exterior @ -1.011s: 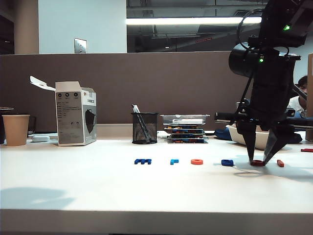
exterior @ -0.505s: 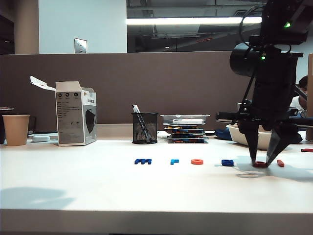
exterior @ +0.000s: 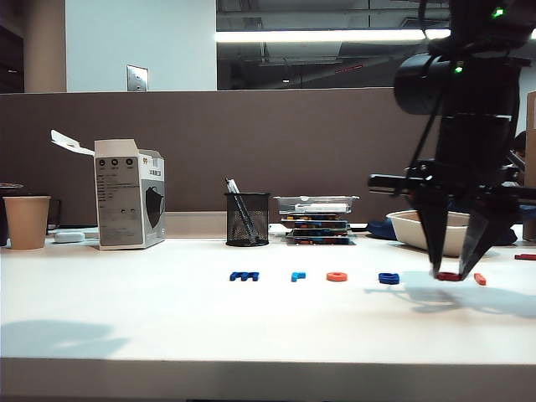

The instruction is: Select the appropriate letters from the row of letter magnets placed on the table to arrange into the word "big".

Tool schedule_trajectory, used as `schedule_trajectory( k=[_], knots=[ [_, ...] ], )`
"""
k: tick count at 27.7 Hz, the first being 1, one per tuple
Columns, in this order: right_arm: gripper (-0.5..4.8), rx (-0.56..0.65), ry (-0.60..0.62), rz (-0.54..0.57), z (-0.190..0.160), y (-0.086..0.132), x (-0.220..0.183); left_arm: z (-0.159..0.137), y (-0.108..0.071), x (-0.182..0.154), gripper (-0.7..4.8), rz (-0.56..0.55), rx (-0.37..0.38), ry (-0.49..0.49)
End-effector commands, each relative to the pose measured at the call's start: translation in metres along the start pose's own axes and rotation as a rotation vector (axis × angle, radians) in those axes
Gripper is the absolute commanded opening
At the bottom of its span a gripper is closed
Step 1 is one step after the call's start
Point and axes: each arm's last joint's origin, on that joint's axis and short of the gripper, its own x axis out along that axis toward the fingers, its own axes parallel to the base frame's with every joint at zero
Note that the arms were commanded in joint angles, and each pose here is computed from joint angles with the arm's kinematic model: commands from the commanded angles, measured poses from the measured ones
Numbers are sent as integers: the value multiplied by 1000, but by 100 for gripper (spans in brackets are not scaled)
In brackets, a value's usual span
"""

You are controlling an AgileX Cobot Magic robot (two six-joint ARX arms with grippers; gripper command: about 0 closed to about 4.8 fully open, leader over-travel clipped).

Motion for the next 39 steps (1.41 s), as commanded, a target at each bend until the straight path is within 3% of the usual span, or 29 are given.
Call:
schedule_trajectory(
  k=[1,5,12,20,26,39],
  knots=[
    [107,-46,13,18,-9,14,-2,1,0,-1,-5,-1,2,-11],
    [107,-99,4,42,-19,32,-2,1,0,-1,-5,-1,2,-11],
    [107,-26,-3,81,-33,54,-4,1,0,-1,-5,-1,2,-11],
    [107,-102,26,134,-53,79,-4,1,0,-1,-5,-1,2,-11],
    [107,-85,7,171,-63,96,2,1,0,-1,-5,-1,2,-11],
    [107,-105,-23,193,-66,104,3,1,0,-1,-5,-1,2,-11]
  ],
)
